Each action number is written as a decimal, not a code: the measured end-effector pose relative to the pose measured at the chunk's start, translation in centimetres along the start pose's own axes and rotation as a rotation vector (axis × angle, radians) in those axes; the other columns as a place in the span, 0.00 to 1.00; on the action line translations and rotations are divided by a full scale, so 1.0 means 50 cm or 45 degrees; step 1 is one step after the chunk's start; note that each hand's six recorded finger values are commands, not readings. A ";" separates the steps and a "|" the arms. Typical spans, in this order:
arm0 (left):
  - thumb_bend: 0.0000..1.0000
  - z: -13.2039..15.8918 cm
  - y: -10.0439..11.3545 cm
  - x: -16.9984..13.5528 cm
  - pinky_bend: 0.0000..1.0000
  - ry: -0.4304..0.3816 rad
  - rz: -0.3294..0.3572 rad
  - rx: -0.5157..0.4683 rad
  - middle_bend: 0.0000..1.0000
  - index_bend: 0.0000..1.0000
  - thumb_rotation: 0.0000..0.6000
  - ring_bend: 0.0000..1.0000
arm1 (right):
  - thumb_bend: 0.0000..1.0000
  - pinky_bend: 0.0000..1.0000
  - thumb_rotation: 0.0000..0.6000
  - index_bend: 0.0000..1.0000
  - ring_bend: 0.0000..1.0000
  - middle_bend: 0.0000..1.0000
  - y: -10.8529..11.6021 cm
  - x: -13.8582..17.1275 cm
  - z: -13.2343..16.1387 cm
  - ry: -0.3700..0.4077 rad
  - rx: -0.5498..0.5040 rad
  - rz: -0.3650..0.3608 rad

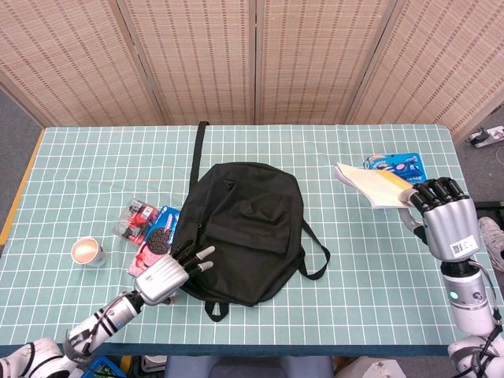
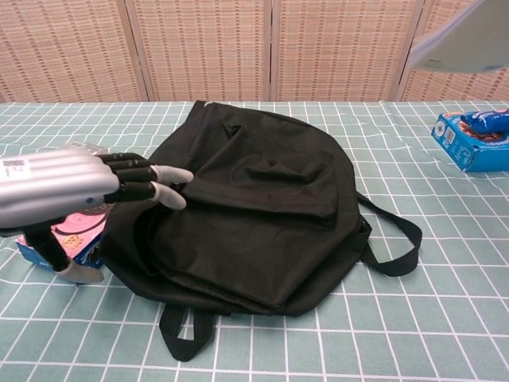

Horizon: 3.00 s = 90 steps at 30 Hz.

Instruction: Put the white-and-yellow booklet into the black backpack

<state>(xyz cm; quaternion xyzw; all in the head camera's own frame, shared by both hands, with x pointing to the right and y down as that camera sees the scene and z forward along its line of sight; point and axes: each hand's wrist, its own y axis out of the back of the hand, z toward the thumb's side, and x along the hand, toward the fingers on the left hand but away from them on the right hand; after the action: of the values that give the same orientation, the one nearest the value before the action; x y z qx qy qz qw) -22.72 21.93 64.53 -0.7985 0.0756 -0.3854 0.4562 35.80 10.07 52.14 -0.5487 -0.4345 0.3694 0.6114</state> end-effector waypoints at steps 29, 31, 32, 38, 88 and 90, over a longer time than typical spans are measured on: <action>0.15 0.088 -0.001 0.117 0.03 0.064 0.005 -0.096 0.03 0.26 1.00 0.07 | 0.38 0.44 1.00 0.92 0.47 0.60 -0.006 0.024 -0.032 -0.038 -0.008 0.013; 0.15 0.100 0.002 0.114 0.03 0.055 -0.001 -0.103 0.03 0.26 1.00 0.07 | 0.38 0.44 1.00 0.92 0.47 0.60 -0.006 0.026 -0.034 -0.042 -0.007 0.013; 0.15 0.105 0.003 0.113 0.03 0.051 -0.002 -0.101 0.03 0.26 1.00 0.07 | 0.38 0.44 1.00 0.92 0.47 0.60 -0.006 0.027 -0.035 -0.043 -0.008 0.013; 0.15 0.132 0.006 0.126 0.03 0.022 -0.019 -0.107 0.03 0.25 1.00 0.07 | 0.38 0.44 1.00 0.92 0.47 0.60 0.003 0.031 -0.041 -0.049 -0.006 0.003; 0.72 0.043 0.201 0.249 0.11 0.213 0.377 -0.713 0.25 0.71 1.00 0.20 | 0.37 0.49 1.00 0.92 0.48 0.59 0.136 0.045 0.082 0.294 -0.358 -0.109; 0.72 0.037 0.224 0.260 0.11 0.228 0.397 -0.744 0.25 0.70 1.00 0.20 | 0.37 0.49 1.00 0.92 0.48 0.59 0.149 0.050 0.095 0.325 -0.400 -0.110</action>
<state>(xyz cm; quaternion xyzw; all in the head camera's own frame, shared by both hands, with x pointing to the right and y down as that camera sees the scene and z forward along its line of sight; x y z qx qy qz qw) -9.91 10.62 62.30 -0.8374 0.3437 -0.3416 0.2530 32.39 15.00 45.18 -0.6605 -0.4289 0.1978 0.5836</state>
